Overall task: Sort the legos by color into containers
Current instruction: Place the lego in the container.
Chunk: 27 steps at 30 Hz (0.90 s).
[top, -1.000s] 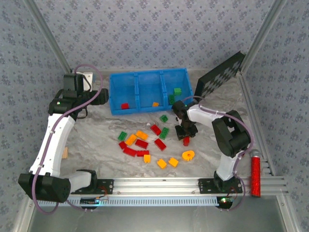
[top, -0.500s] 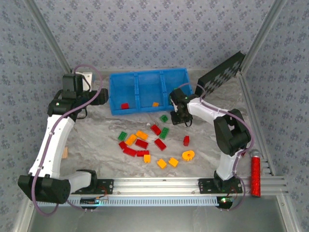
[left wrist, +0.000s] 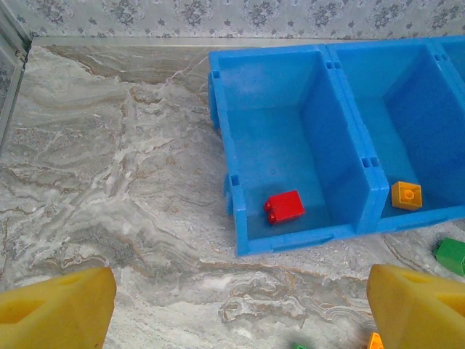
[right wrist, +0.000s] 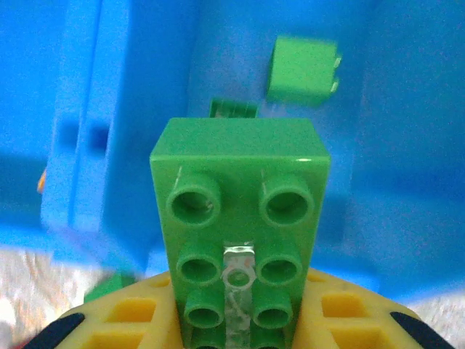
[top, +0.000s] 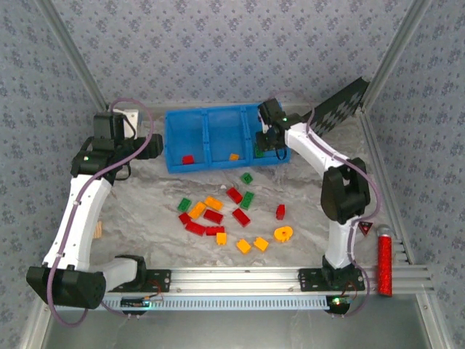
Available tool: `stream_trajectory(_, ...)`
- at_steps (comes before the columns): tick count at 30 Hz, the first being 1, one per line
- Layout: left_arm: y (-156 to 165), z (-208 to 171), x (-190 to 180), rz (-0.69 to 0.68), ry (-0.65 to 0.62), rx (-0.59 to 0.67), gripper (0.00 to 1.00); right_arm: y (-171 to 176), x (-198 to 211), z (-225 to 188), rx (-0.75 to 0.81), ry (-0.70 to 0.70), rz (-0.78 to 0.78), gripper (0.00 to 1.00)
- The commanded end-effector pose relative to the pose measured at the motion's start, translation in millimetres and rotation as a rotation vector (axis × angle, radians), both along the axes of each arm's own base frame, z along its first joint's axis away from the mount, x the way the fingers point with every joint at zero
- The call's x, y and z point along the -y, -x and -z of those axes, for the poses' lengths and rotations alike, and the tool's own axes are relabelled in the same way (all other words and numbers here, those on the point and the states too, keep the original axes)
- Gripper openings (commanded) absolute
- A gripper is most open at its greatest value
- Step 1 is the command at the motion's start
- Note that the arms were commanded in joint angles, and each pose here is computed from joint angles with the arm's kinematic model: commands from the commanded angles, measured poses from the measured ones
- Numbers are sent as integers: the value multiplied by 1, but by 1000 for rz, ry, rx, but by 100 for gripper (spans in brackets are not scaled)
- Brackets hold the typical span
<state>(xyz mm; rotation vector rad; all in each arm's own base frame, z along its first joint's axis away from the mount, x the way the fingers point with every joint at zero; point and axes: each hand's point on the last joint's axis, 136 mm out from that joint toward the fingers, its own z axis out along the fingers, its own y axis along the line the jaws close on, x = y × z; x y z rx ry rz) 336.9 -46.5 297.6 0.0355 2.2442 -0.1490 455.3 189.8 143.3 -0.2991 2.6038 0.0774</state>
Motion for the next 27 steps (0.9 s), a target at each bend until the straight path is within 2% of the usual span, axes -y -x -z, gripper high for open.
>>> stream_trajectory(1, 5, -8, 0, 3, -3, 33, 89, -25, 7, 10, -1, 47, 24, 33)
stream_trajectory(7, 8, -9, -1, -1, -9, 36, 90, -68, 14, 29, 12, 62, 58, 33)
stream_trajectory(14, 6, -6, -2, -5, -12, 31, 90, -91, 19, 53, -13, 62, 78, 35)
stream_trajectory(22, 6, -5, -2, -5, -14, 25, 91, -97, 15, 41, 11, 40, 66, 44)
stream_trajectory(27, 7, -8, -2, -4, -9, 31, 91, -92, 9, 14, 41, 20, 55, 48)
